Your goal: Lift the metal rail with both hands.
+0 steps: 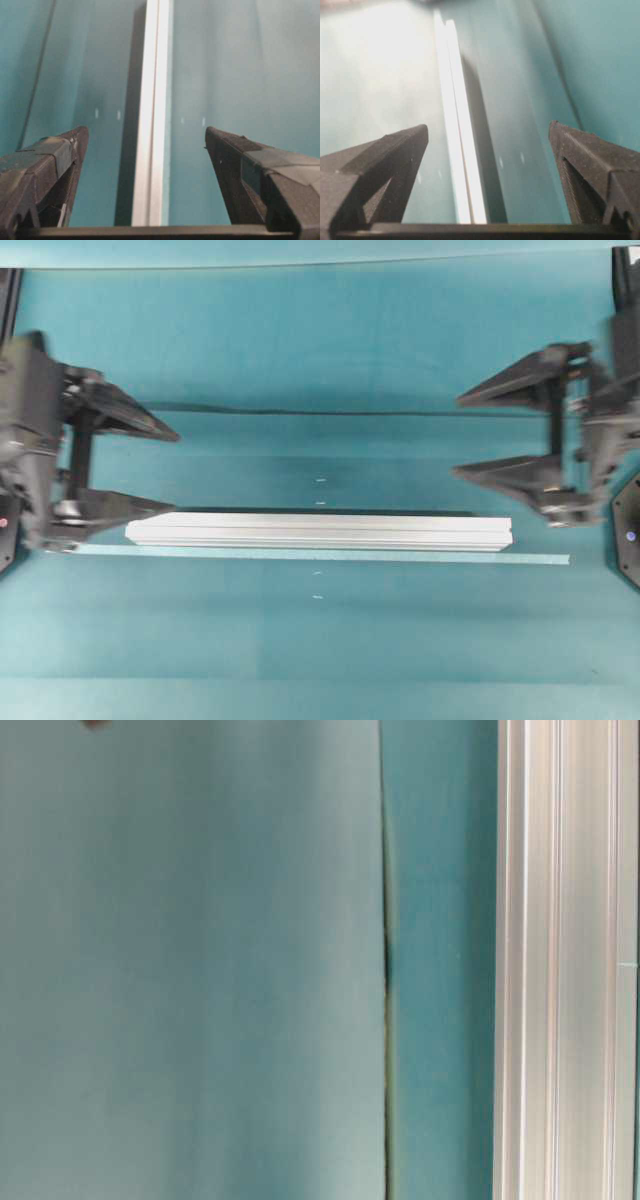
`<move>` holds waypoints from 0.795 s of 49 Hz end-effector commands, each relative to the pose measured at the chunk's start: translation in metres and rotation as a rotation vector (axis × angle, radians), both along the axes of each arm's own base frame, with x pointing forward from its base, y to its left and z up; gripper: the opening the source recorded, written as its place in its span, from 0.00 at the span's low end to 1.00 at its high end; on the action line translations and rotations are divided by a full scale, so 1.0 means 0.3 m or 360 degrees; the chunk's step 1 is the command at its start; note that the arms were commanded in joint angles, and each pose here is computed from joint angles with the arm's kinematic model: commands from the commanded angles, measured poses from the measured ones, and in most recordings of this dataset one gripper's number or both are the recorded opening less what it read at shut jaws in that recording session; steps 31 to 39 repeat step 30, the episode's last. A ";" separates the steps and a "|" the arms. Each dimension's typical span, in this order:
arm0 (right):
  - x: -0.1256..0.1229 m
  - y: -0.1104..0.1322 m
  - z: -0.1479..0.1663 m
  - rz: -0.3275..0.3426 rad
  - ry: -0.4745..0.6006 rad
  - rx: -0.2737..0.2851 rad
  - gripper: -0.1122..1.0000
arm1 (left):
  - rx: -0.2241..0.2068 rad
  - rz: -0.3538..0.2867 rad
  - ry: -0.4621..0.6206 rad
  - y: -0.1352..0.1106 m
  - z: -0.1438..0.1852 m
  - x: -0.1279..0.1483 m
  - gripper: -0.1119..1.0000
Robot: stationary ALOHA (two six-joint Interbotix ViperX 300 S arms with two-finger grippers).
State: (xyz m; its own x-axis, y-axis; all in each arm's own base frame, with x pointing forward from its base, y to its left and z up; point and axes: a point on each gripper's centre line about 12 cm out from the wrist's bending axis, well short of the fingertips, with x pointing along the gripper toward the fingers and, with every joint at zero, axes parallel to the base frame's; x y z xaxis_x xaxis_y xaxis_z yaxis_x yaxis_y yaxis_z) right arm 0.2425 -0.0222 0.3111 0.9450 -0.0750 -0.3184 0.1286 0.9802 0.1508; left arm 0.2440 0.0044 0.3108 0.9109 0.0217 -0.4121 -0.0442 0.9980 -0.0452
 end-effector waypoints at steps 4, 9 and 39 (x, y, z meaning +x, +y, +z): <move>-0.038 0.003 0.040 -0.0001 -0.0094 -0.0012 0.99 | -0.0005 0.0006 -0.0115 0.001 0.053 -0.039 0.93; -0.065 0.005 0.044 -0.0004 -0.0114 -0.0007 0.99 | -0.0006 0.0006 -0.0174 0.000 0.078 -0.068 0.93; -0.140 0.016 0.075 0.0004 -0.0184 -0.0002 0.99 | -0.0014 0.0007 -0.0347 -0.002 0.156 -0.153 0.93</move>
